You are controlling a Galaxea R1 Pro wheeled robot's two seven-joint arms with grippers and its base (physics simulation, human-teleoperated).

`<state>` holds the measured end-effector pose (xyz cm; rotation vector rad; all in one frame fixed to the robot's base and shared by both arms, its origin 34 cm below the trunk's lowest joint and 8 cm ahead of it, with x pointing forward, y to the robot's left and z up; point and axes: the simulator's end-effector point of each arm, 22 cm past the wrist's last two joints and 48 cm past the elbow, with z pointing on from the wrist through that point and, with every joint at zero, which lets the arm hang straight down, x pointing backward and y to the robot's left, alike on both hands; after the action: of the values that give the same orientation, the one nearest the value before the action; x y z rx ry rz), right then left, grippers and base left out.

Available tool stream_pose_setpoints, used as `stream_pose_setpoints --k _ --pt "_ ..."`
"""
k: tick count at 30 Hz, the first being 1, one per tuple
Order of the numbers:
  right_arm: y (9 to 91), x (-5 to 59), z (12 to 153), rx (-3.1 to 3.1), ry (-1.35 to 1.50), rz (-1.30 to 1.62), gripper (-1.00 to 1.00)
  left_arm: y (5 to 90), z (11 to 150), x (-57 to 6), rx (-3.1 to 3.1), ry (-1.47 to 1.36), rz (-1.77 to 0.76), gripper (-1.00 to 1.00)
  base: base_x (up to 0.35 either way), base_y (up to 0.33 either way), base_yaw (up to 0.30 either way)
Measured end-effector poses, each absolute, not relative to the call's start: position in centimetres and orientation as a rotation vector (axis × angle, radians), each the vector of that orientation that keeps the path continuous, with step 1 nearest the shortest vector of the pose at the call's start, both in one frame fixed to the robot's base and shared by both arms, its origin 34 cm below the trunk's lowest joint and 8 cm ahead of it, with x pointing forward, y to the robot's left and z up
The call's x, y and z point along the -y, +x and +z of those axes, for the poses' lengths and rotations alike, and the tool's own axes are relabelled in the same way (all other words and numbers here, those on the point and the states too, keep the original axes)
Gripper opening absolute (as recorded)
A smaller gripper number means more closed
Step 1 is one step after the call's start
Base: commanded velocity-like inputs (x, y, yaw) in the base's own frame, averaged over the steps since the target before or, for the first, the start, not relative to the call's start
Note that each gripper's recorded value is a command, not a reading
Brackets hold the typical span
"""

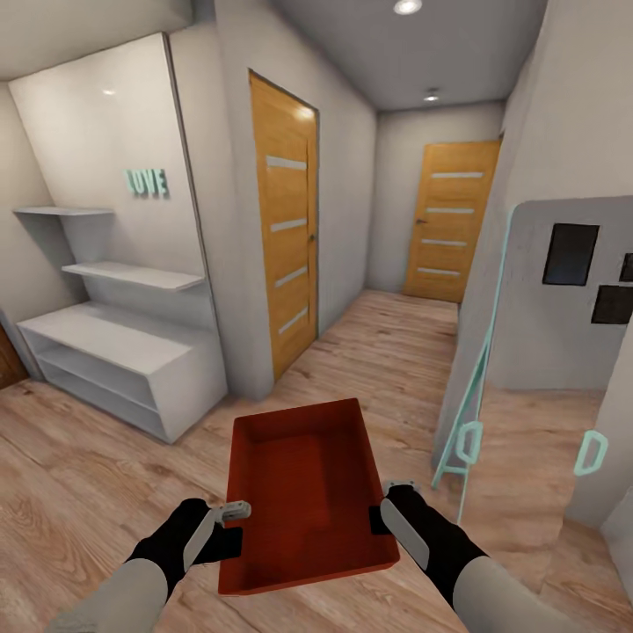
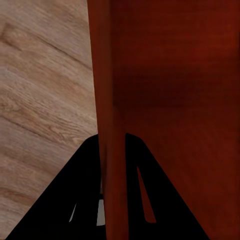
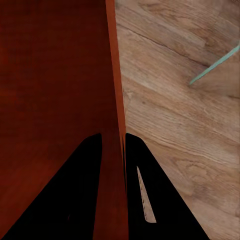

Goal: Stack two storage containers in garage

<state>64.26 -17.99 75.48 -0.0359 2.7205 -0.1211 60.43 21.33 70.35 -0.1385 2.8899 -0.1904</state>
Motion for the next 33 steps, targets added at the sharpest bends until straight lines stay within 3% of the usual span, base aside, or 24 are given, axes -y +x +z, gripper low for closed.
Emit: stream_pose_setpoints --k 17,33 --pt "64.37 18.01 75.82 -2.714 -0.035 -0.121 -1.00 60.58 70.66 -21.31 -2.883 -0.137 -0.191 -1.00 0.210 0.306 -0.254" --pt "64.48 18.00 76.19 -2.707 -0.035 -0.121 -1.00 60.74 71.01 -21.32 -2.876 -0.136 -0.191 -1.00 0.218 0.220 -0.268"
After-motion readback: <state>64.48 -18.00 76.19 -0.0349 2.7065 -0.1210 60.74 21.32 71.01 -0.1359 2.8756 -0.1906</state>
